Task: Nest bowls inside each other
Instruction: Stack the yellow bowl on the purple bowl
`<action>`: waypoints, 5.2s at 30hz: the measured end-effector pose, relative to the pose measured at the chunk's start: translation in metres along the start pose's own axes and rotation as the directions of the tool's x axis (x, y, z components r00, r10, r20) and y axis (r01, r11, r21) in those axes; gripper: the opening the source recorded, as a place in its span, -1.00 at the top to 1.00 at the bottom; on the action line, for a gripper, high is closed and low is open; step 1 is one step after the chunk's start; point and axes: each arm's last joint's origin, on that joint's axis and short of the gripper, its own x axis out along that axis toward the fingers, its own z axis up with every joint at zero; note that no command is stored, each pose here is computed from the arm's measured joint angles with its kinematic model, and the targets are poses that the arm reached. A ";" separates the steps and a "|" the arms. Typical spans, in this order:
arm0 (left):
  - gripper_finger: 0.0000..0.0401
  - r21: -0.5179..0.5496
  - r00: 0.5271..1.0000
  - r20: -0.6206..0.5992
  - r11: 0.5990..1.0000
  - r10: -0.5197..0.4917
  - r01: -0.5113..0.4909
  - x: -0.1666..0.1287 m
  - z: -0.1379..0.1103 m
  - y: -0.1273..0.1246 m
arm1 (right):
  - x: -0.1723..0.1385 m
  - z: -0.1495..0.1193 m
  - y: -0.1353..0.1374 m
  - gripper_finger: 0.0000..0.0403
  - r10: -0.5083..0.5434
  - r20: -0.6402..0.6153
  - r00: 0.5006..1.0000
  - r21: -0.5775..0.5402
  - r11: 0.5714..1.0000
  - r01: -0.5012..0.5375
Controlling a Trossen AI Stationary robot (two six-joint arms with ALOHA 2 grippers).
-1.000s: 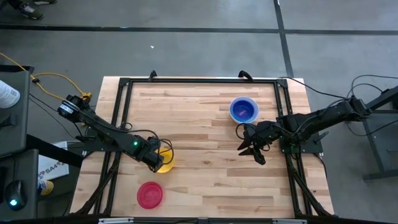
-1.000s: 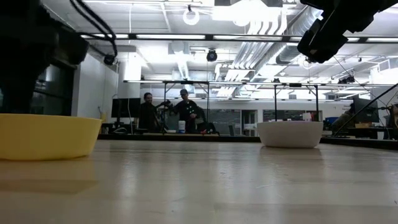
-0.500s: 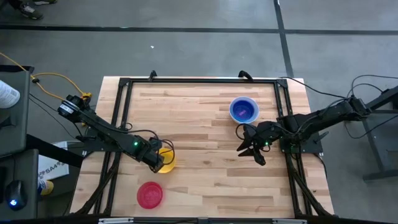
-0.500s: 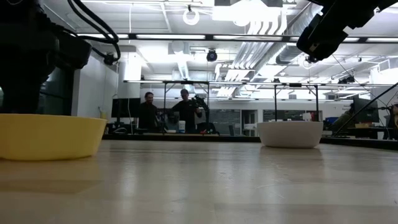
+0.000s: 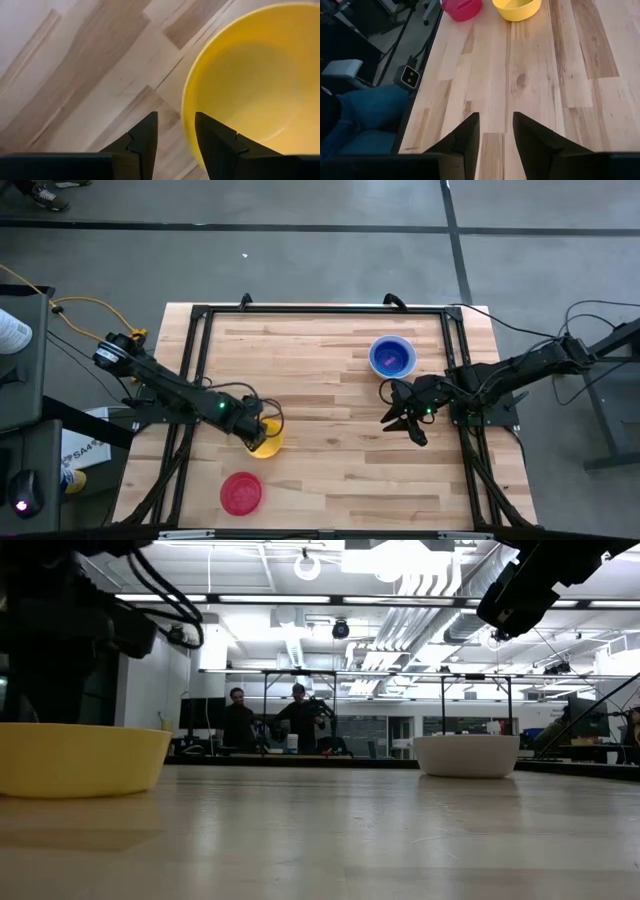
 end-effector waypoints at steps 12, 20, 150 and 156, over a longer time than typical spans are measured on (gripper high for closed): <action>0.35 -0.005 0.997 -0.054 0.998 -0.063 0.063 0.002 0.012 0.001 | 0.000 0.000 0.000 0.45 0.000 0.000 1.000 0.000 1.000 0.000; 0.35 -0.008 0.994 -0.078 0.997 -0.072 0.071 0.002 0.011 0.001 | 0.000 0.000 0.000 0.45 0.001 -0.001 1.000 -0.003 1.000 -0.001; 1.00 0.120 0.961 -0.050 0.954 -0.271 0.275 -0.060 0.192 -0.045 | 0.073 0.093 0.013 0.45 -0.148 -0.143 0.979 -0.536 0.843 0.049; 1.00 0.123 0.957 -0.066 0.949 -0.283 0.289 -0.060 0.191 -0.045 | 0.092 0.102 0.018 0.45 -0.193 -0.284 0.939 -0.539 0.842 0.009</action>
